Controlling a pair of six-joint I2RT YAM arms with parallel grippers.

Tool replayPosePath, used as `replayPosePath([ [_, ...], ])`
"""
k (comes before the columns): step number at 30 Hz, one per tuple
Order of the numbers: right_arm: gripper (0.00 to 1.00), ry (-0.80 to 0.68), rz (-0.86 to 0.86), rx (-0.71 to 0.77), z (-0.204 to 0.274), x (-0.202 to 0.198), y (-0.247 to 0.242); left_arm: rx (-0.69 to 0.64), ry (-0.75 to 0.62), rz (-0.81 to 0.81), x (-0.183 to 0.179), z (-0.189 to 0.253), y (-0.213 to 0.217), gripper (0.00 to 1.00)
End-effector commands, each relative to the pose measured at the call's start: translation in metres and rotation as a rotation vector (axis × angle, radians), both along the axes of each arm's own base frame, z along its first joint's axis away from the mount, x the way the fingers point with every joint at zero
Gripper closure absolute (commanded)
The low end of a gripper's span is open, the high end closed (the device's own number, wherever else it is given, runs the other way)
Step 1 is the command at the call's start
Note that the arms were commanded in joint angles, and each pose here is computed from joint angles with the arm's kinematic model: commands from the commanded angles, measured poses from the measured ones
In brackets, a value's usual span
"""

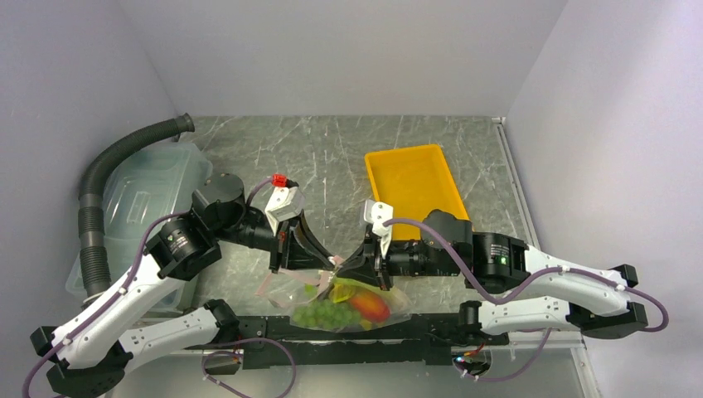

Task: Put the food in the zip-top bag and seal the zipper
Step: Zip the zipper food storage bag at the center of the board.

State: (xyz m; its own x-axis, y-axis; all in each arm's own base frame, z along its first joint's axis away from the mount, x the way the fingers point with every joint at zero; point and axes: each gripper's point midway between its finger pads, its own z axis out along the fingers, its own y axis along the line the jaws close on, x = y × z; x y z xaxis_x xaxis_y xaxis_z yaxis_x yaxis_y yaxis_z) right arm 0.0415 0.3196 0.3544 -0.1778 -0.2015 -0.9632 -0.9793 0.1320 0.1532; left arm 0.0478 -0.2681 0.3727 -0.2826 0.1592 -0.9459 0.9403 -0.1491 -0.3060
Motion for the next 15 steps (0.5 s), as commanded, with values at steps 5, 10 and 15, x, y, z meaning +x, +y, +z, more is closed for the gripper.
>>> replayPosePath([
  [5, 1.0, -0.04, -0.083, 0.24, 0.071, 0.009, -0.023, 0.049, 0.016, 0.017, -0.003, -0.009, 0.008, 1.0],
  [10, 1.0, -0.037, -0.056, 0.212, 0.066, 0.005, -0.02, 0.039, 0.001, 0.026, -0.003, -0.001, 0.01, 1.0],
  [15, 1.0, -0.023, -0.028, 0.134, 0.052, 0.002, -0.01, 0.019, -0.009, 0.022, -0.003, 0.01, 0.01, 1.0],
])
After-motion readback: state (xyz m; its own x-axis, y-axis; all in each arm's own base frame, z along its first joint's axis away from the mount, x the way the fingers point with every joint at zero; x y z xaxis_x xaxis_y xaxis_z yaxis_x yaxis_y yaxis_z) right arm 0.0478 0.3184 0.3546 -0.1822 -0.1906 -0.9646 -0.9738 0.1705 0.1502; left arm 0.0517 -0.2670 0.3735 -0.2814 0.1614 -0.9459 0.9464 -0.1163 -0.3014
